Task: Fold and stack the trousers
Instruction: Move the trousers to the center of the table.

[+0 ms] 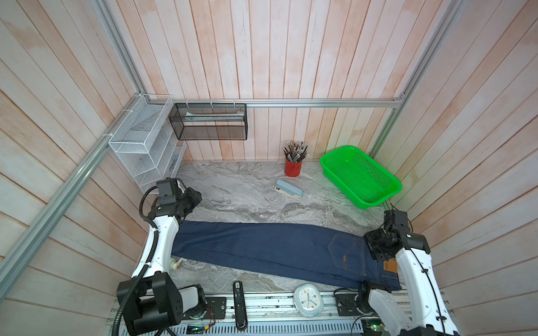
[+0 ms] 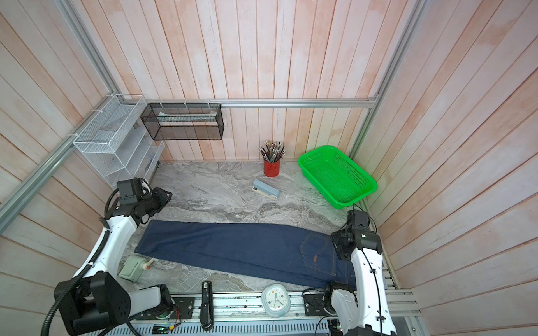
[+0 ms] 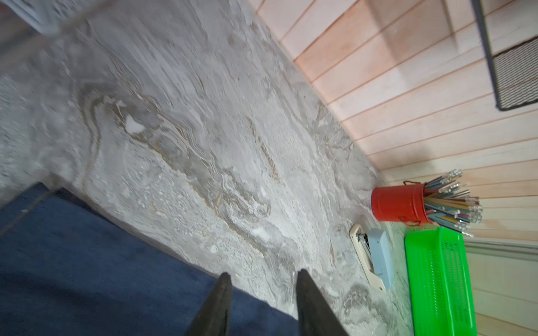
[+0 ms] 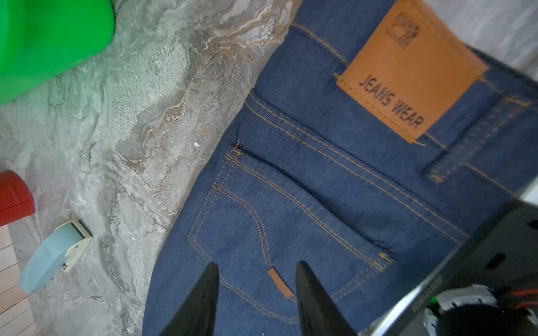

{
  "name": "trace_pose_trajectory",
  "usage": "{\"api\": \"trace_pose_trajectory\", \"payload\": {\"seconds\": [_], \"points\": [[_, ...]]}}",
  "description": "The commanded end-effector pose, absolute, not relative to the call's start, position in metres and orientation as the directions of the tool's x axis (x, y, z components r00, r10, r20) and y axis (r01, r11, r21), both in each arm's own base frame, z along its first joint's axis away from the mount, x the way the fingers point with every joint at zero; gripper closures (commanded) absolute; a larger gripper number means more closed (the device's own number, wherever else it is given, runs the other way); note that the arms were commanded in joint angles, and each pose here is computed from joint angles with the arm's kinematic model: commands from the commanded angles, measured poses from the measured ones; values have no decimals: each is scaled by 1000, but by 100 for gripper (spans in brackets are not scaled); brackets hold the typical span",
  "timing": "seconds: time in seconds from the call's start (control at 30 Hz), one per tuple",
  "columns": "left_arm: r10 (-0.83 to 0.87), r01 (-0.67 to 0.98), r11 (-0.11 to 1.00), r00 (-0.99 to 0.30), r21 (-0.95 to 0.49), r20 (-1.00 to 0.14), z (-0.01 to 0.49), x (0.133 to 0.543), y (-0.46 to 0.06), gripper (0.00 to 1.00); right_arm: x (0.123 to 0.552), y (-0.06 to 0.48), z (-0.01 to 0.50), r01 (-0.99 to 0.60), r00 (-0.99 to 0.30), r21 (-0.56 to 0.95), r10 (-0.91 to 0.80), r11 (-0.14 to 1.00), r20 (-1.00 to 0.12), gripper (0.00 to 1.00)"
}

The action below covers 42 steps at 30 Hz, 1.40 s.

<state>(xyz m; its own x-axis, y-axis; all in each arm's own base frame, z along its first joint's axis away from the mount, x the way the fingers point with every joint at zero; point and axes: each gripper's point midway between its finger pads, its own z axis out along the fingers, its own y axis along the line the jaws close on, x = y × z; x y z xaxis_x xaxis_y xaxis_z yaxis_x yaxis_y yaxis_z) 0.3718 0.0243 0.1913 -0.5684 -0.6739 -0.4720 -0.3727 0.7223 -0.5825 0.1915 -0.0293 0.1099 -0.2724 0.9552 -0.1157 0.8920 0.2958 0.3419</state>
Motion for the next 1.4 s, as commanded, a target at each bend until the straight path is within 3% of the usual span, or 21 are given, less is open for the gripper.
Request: {"api": "trace_pose_trajectory", "payload": {"seconds": [0.0, 0.13, 0.37, 0.8, 1.07, 1.23, 1.37], "points": [[-690, -398, 689, -615, -605, -381, 169, 366, 10, 60, 208, -16, 92, 869, -316, 385, 947, 311, -53, 66], [-697, -413, 685, -609, -600, -377, 167, 364, 12, 60, 207, -8, 55, 878, -337, 363, 941, 312, 8, 85], [-693, -434, 713, -560, -551, -455, 191, 366, 31, 60, 221, -19, 26, 892, -339, 311, 941, 329, -22, 88], [-756, -470, 655, -421, -592, -501, 229, 377, 96, 59, 334, -54, 41, 846, -302, 405, 937, 348, -174, 86], [-734, -492, 676, -518, -549, -439, 194, 379, 96, 57, 362, -52, 87, 769, -376, 460, 896, 445, -238, 73], [-703, -532, 706, -604, -468, -374, 150, 355, 91, 50, 358, -10, 135, 640, -501, 494, 807, 589, -313, 64], [-700, -556, 706, -644, -438, -309, 120, 341, 85, 49, 341, 55, 122, 554, -659, 499, 717, 667, -227, 64]]}}
